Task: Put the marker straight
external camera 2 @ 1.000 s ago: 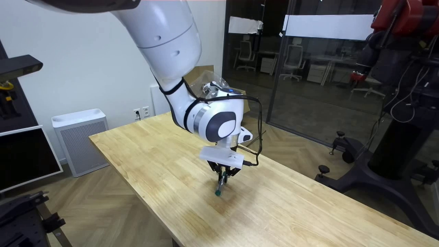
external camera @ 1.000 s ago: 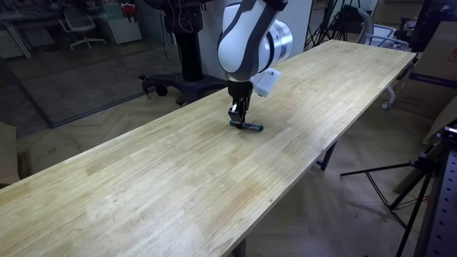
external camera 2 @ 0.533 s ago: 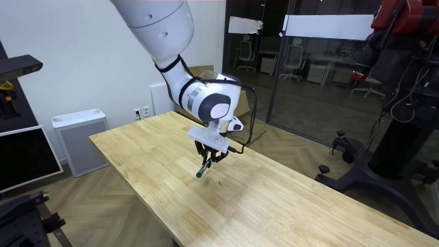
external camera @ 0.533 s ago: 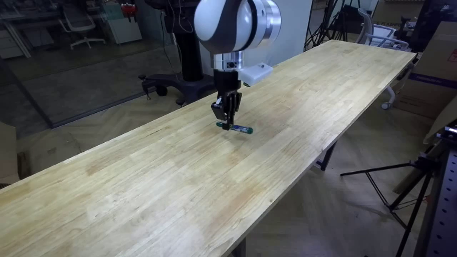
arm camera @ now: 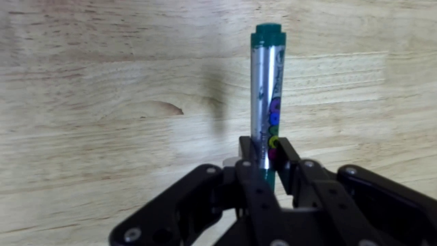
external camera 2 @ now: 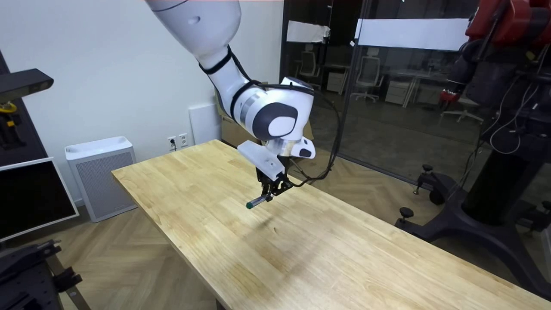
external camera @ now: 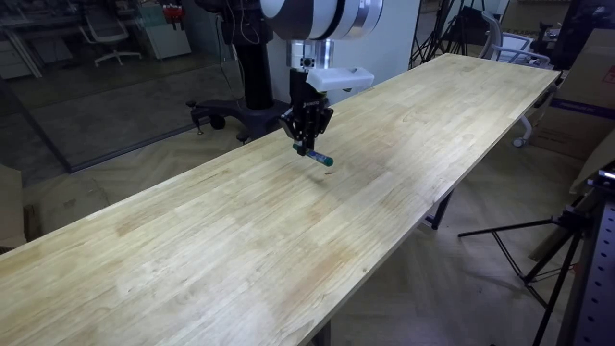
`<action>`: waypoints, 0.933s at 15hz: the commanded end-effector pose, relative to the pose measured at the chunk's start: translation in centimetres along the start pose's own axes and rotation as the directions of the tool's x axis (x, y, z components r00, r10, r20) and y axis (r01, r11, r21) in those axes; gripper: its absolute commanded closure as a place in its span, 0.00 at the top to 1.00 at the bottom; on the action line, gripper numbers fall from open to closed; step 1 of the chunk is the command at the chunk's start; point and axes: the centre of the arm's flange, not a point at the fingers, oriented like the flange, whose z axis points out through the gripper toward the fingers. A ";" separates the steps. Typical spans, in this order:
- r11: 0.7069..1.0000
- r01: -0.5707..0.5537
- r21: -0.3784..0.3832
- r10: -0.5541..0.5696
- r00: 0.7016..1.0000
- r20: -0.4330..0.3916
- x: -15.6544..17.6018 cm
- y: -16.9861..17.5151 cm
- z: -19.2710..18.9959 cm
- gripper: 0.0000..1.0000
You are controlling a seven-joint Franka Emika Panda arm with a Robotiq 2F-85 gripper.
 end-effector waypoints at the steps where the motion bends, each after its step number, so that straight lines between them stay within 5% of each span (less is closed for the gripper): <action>1: 0.981 -0.187 -0.047 0.188 0.982 0.012 0.5 0.2 2.0 0.05; 6: 0.940 -0.319 -0.118 0.321 0.947 -0.001 0.8 0.8 5.7 0.05; 13: 0.922 -0.353 -0.159 0.348 0.936 -0.061 1.0 0.0 6.9 0.05; 14: 0.920 -0.357 -0.164 0.353 0.934 -0.058 1.0 0.0 6.8 0.46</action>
